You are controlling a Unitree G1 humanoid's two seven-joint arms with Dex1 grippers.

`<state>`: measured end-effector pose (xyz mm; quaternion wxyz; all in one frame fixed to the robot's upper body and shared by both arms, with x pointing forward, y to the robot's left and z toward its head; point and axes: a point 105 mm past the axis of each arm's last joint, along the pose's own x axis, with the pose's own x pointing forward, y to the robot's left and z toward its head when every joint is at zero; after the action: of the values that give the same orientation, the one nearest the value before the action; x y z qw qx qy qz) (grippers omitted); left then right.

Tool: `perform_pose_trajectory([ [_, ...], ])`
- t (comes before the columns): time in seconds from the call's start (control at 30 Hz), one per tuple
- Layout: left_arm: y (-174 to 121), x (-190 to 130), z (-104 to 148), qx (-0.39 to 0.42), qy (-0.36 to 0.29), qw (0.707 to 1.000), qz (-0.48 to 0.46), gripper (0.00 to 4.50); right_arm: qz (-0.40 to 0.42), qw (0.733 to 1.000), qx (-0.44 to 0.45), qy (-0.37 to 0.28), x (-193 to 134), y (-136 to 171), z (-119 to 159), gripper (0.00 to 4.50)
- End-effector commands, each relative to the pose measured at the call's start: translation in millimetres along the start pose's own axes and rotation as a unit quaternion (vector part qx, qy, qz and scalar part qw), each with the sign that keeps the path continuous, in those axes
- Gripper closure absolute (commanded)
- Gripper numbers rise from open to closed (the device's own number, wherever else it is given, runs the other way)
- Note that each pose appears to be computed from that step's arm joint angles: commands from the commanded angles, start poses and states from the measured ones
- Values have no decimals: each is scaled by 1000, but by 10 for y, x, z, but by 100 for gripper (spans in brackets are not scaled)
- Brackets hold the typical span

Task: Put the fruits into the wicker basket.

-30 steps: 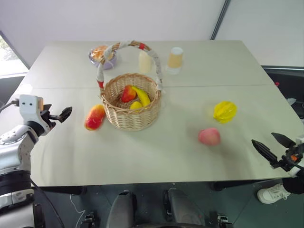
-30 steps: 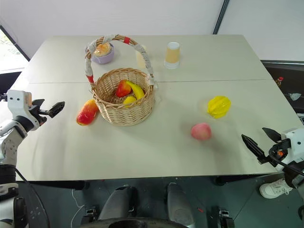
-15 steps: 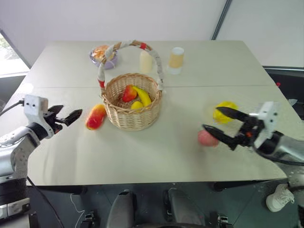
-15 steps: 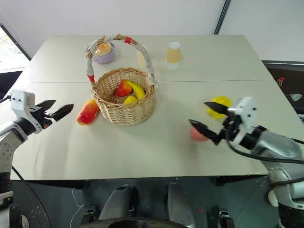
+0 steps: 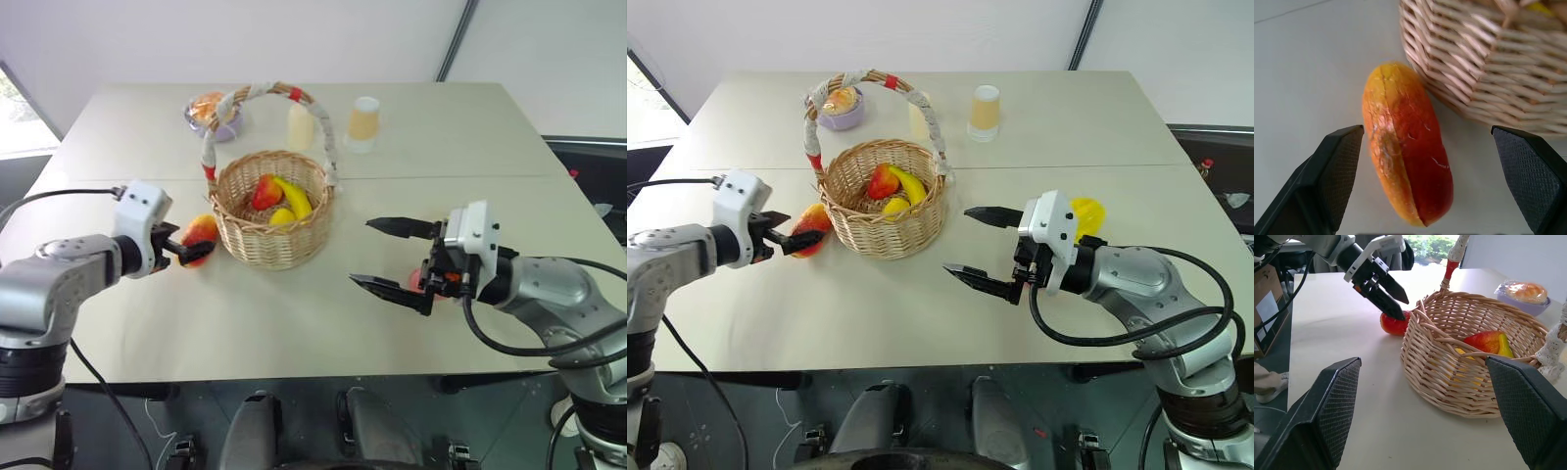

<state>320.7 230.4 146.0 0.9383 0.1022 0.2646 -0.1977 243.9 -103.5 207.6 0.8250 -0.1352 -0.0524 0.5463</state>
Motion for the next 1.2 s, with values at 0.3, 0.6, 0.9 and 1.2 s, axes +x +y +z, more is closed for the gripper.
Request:
perform_pose_trajectory([
  [0.3,72,246,-3,5,26,999,29,0,-3,1000,-14,-18,25,62,45,23],
  [0.6,324,122,-42,14,26,997,74,264,-3,1000,-11,-17,34,79,29,0],
  [0.9,109,-803,321,69,-142,985,-63,264,-4,1000,-19,-7,-2,-50,22,0],
  [1.2,-774,-447,925,171,-197,951,-168,264,-12,999,-39,-4,9,-206,45,0],
])
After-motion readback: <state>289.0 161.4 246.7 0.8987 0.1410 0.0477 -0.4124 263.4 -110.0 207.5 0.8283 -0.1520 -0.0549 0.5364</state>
